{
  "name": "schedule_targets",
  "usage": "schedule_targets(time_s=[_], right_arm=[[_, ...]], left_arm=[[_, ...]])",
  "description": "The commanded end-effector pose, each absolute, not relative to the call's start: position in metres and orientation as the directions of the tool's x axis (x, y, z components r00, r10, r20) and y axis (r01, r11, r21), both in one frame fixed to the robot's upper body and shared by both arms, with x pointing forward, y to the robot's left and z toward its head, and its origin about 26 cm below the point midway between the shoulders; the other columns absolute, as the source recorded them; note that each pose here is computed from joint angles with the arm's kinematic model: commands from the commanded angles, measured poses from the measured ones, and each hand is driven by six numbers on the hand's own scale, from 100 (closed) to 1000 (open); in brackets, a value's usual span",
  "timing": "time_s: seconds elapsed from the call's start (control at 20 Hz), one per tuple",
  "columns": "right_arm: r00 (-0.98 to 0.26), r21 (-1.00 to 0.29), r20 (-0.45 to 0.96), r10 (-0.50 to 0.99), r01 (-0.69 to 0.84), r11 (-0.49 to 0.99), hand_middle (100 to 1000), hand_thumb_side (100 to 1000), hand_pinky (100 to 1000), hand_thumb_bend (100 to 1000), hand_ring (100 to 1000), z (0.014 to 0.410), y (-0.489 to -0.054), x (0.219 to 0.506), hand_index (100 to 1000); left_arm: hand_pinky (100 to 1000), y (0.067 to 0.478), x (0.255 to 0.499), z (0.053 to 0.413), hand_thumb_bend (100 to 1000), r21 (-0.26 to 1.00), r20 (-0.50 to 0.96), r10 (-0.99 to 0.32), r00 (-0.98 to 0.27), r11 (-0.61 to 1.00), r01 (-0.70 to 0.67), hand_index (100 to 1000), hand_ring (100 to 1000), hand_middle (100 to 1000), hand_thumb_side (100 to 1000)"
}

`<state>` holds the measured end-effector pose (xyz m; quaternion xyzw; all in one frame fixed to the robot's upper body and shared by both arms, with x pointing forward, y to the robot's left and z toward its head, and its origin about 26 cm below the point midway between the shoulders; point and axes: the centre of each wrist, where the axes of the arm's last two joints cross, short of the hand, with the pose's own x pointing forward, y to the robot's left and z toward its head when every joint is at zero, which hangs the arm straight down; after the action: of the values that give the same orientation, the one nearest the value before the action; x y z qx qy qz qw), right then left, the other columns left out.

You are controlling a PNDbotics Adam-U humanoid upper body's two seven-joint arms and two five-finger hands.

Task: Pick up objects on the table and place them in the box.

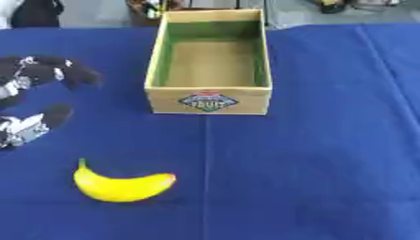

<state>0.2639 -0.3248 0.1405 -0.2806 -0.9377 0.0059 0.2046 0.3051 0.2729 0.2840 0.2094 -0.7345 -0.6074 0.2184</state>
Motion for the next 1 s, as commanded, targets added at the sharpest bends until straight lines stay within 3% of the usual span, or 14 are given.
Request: schedule_targets(time_s=[0.05, 0.4, 0.75, 1.0], right_arm=[[-0.768, -0.119, 0.359, 0.531, 0.526, 0.842, 558, 854, 703, 100, 639, 0.148, -0.326, 0.263, 736], [-0.768, -0.12, 0.359, 0.531, 0.526, 0.842, 558, 855, 703, 100, 639, 0.147, -0.326, 0.262, 736], [-0.768, -0.125, 0.361, 0.528, 0.521, 0.844, 558, 857, 704, 100, 639, 0.147, -0.326, 0.262, 736], [-0.77, -0.128, 0.363, 0.525, 0.517, 0.847, 557, 856, 704, 100, 639, 0.147, -0.326, 0.262, 736]], left_arm=[[678, 0.276, 0.3, 0.294, 267, 0.986, 0.03, -0.576, -0.817, 0.152, -0.071, 921, 801, 764, 1000], [730, 0.275, 0.3, 0.296, 299, 0.991, 0.005, -0.582, -0.813, 0.112, -0.075, 945, 836, 809, 1000], [831, 0.269, 0.299, 0.301, 319, 0.99, -0.138, -0.625, -0.768, -0.081, -0.112, 987, 888, 860, 997], [868, 0.263, 0.299, 0.298, 344, 0.981, -0.176, -0.657, -0.734, -0.179, -0.075, 1000, 908, 879, 923]])
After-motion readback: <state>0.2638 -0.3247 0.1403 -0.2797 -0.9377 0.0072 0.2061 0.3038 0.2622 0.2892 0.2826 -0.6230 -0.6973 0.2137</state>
